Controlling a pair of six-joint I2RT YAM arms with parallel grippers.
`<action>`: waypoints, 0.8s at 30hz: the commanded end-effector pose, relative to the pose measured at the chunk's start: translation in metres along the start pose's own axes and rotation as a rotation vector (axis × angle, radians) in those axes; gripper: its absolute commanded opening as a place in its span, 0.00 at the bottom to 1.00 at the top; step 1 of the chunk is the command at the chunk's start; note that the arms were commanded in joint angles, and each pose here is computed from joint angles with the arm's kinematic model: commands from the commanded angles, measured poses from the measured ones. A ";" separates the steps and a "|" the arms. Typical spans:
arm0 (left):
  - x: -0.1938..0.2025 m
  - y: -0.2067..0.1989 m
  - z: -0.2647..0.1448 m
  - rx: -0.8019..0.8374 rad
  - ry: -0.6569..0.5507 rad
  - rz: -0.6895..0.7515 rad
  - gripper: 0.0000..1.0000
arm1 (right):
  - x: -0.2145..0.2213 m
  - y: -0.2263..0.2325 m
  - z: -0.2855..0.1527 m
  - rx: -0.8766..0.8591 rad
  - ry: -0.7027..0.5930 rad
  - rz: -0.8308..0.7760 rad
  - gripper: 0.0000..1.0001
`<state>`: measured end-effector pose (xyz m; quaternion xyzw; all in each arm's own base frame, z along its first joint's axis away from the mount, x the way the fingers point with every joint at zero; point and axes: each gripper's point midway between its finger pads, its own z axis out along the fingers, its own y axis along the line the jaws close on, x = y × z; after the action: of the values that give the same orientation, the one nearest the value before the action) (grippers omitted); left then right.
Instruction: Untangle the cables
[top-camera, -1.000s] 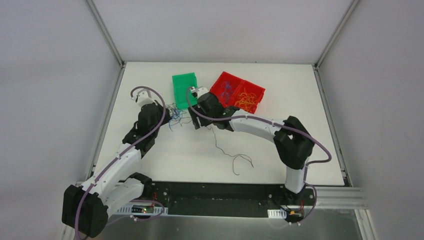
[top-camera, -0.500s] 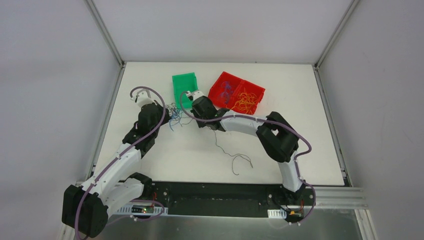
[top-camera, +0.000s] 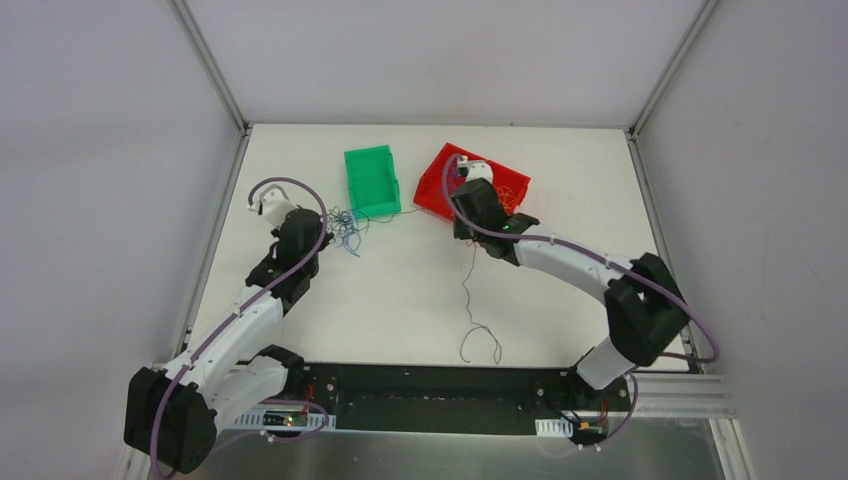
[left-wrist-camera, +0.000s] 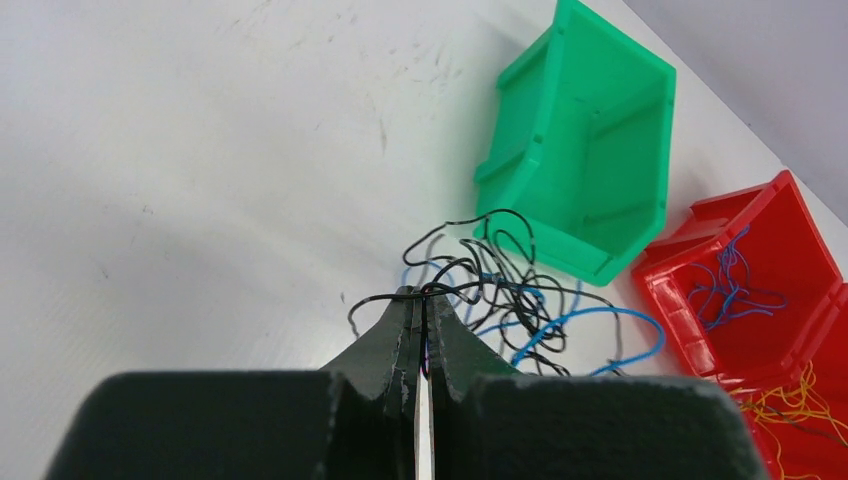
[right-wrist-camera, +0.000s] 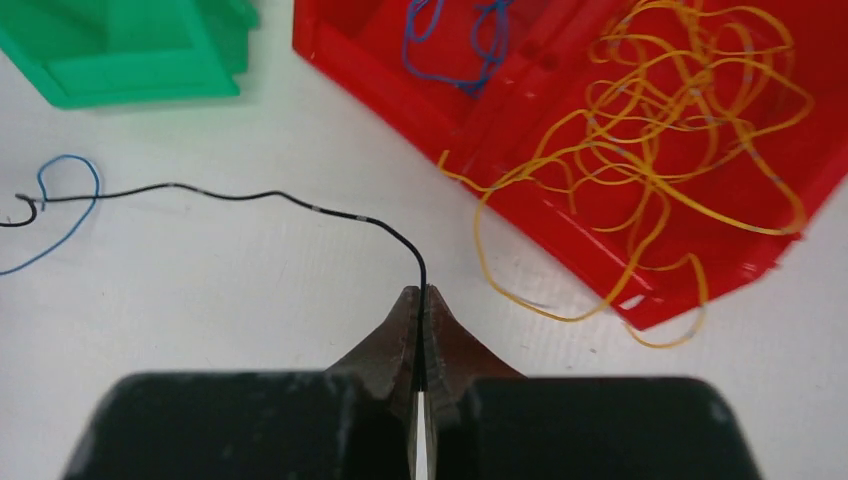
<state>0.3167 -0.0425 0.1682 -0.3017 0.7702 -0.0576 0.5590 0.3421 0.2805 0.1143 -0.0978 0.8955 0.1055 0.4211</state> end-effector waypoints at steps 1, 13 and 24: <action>-0.001 0.014 0.003 -0.076 -0.028 -0.003 0.00 | -0.016 -0.032 -0.034 0.075 -0.060 0.100 0.00; 0.003 0.014 0.007 -0.081 -0.010 0.026 0.00 | -0.001 -0.069 -0.082 0.091 -0.084 0.087 0.00; 0.003 -0.014 0.000 0.057 0.051 0.081 0.62 | 0.006 -0.058 -0.082 0.035 -0.050 0.095 0.08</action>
<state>0.3139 -0.0425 0.1501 -0.2789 0.7960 -0.0329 0.5362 0.2970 0.1969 0.1478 -0.0395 0.8914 0.0939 0.4415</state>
